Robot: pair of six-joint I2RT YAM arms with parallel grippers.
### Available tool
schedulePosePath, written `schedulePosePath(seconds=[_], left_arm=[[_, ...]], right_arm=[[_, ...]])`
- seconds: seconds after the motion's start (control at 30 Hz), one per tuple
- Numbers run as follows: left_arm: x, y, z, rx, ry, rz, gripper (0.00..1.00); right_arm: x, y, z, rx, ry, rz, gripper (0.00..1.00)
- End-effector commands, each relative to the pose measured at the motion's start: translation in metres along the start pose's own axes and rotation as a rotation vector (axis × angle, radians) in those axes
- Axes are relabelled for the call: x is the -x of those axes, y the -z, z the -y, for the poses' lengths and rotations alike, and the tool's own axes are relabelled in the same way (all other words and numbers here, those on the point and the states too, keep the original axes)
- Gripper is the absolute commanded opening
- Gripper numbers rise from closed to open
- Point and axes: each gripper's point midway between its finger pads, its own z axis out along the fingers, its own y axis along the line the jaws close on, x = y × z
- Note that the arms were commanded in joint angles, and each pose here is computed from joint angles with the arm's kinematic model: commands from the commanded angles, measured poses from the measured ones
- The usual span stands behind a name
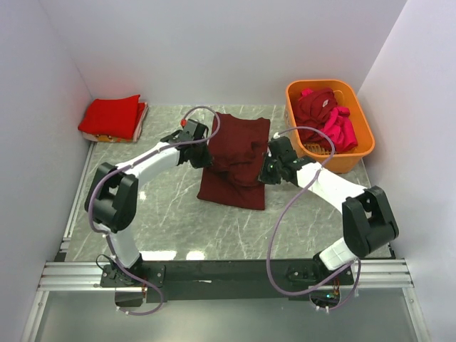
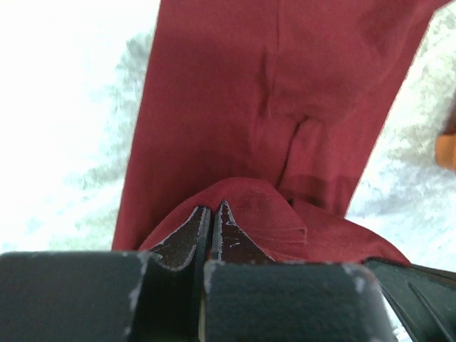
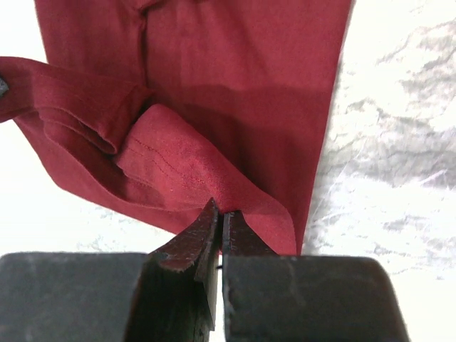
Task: Fold and stack the t-shirts
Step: Fold the tshirt
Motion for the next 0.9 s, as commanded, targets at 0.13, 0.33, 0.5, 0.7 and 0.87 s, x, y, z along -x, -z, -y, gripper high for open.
schedulePosePath(seconds=[0.13,0.33,0.5,0.7,0.87], left_arm=[[0.025,-0.009,0.014,-0.053,-0.034,0.026,0.01],[0.025,-0.024,0.019,-0.067,-0.047,-0.013,0.02],[0.029,-0.033,0.01,-0.029,-0.034,-0.019,0.24],[0.047,-0.011,0.007,-0.024,-0.024,0.055,0.99],[0.04,0.004,-0.004,-0.013,-0.02,0.071,0.99]], right_arm=[[0.033,-0.011,-0.01,0.046,-0.004,0.038,0.0],[0.04,-0.02,-0.005,0.031,-0.014,0.027,0.02],[0.052,-0.033,0.002,-0.005,-0.019,0.031,0.37],[0.068,-0.024,-0.007,0.035,0.002,0.05,0.55],[0.054,-0.013,0.0,0.039,0.024,0.048,0.66]])
